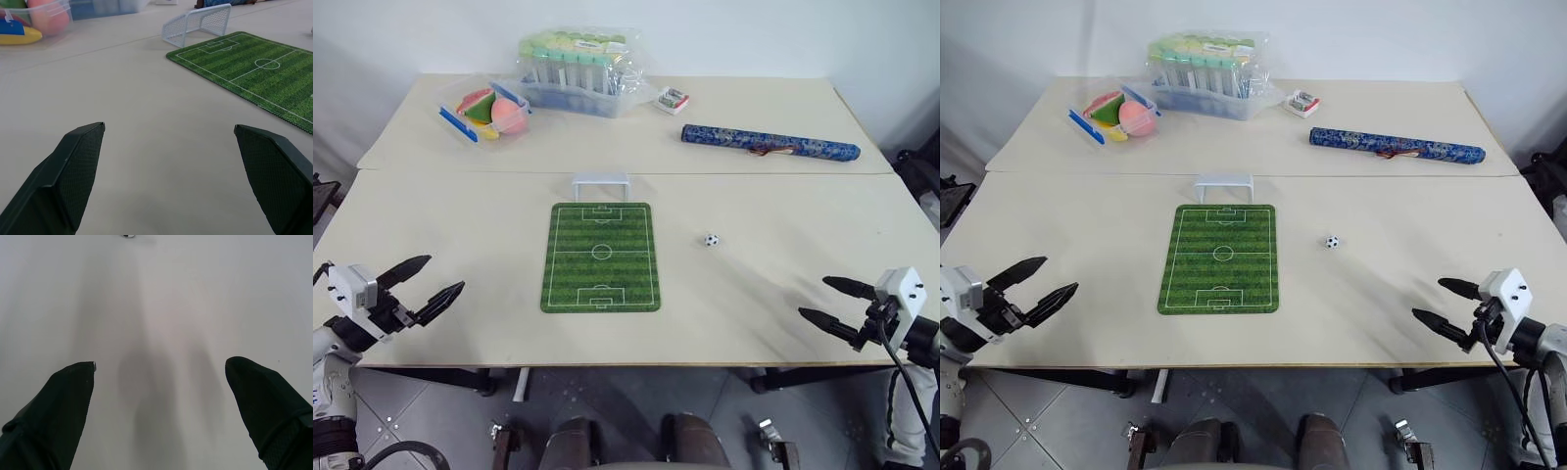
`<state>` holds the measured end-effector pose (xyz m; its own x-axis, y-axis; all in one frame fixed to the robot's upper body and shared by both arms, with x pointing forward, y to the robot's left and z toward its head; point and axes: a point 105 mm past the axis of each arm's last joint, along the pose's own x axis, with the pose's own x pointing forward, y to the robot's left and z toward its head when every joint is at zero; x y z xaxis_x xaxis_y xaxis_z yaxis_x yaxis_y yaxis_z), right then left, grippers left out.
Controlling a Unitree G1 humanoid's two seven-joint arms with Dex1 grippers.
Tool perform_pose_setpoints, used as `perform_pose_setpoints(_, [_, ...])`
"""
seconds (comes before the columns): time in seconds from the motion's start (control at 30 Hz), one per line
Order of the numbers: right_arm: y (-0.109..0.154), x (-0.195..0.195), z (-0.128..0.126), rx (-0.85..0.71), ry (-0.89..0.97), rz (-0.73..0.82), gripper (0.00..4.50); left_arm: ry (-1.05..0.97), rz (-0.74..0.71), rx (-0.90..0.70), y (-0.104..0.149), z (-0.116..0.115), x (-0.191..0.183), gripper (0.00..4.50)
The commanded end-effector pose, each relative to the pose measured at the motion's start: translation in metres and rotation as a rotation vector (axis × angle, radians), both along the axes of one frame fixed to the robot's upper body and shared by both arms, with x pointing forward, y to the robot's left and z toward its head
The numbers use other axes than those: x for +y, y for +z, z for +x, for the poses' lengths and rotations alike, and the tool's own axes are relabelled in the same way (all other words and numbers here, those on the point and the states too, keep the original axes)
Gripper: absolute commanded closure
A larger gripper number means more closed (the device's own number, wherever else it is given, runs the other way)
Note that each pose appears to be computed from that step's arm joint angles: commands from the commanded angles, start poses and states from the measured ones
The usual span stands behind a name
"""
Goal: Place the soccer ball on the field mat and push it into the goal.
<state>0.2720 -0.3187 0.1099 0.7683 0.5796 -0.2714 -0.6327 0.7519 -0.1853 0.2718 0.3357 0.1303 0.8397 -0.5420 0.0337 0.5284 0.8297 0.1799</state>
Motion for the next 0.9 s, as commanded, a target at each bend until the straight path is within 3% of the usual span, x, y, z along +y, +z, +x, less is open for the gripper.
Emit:
perform_pose_setpoints(0.03, [0.013, 0.001, 0.002, -0.046, 0.005, 0.009, 0.03, -0.008, 0.010, -0.033, 0.015, 0.000, 0.002, 0.00])
perform_pose_setpoints(0.3, [0.035, 0.006, 0.011, -0.073, 0.011, 0.000, 0.03, 0.022, -0.067, -0.030, 0.026, 0.006, 0.001, 0.00])
perform_pose_setpoints(0.47, [0.045, 0.019, 0.020, 0.001, 0.038, -0.061, 0.03, -0.013, -0.060, -0.019, 0.028, 0.007, -0.008, 0.00])
perform_pose_setpoints(0.63, [0.069, 0.073, 0.046, 0.019, 0.219, -0.092, 0.03, -0.189, -0.051, -0.070, 0.032, 0.008, -0.036, 0.00])
perform_pose_setpoints(0.77, [0.064, 0.107, 0.073, 0.041, 0.337, -0.110, 0.03, -0.389, -0.056, -0.111, 0.032, 0.005, -0.062, 0.00])
perform_pose_setpoints(0.9, [0.055, 0.119, 0.099, 0.059, 0.348, -0.128, 0.03, -0.448, -0.063, -0.142, 0.037, 0.008, -0.071, 0.00])
